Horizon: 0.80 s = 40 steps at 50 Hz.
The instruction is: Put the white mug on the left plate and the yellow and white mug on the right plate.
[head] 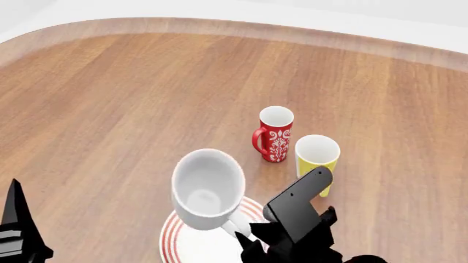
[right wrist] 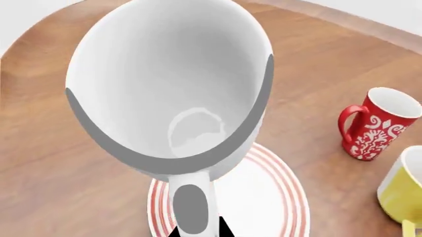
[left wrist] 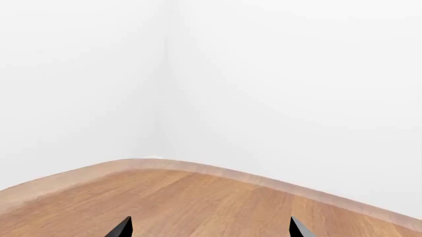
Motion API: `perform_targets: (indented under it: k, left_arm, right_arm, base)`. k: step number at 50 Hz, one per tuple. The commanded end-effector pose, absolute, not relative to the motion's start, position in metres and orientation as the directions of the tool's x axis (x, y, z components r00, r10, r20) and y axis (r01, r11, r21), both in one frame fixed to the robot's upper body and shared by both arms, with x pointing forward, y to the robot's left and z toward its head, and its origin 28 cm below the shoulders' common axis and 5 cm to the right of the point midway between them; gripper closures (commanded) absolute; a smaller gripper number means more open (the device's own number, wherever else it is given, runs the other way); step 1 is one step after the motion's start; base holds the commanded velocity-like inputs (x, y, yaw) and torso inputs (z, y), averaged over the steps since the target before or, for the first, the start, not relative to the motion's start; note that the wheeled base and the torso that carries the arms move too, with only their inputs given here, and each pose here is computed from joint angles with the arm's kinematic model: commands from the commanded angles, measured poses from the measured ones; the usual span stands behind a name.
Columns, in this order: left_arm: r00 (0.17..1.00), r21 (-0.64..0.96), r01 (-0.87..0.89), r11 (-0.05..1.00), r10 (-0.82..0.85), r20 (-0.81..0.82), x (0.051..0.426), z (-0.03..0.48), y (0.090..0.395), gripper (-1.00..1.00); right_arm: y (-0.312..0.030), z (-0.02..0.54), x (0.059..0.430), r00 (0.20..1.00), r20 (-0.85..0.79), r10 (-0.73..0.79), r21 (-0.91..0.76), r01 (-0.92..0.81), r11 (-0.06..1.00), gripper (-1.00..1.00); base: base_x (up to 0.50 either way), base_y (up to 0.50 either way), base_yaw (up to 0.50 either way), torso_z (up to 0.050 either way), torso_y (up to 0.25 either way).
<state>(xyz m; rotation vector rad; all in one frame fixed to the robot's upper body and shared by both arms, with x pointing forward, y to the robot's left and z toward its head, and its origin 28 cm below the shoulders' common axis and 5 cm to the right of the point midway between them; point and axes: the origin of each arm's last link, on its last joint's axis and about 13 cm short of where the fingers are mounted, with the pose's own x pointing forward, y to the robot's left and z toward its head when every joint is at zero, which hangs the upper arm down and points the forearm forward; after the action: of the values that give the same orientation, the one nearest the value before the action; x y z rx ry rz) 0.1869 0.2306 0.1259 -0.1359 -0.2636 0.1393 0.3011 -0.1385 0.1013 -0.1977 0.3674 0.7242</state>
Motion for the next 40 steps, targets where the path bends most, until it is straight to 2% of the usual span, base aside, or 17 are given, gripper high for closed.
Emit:
perform_targets:
  k: [1, 40]
  left_arm:
    - [0.956, -0.151, -0.117, 0.982, 0.152, 0.25, 0.186, 0.127, 0.23, -1.0]
    - [0.954, -0.146, -0.123, 0.982, 0.158, 0.254, 0.184, 0.128, 0.23, -1.0]
  right_arm:
    - [-0.139, 0.101, 0.313, 0.723, -0.397, 0.565, 0.011, -0.612, 0.791, 1.0]
    - [-0.135, 0.071, 0.35, 0.678, -0.505, 0.534, 0.122, -0.557, 0.822, 1.0]
  base:
    - [0.0, 0.0, 0.0, 0.0, 0.01]
    - [0.0, 0.0, 0.0, 0.0, 0.0]
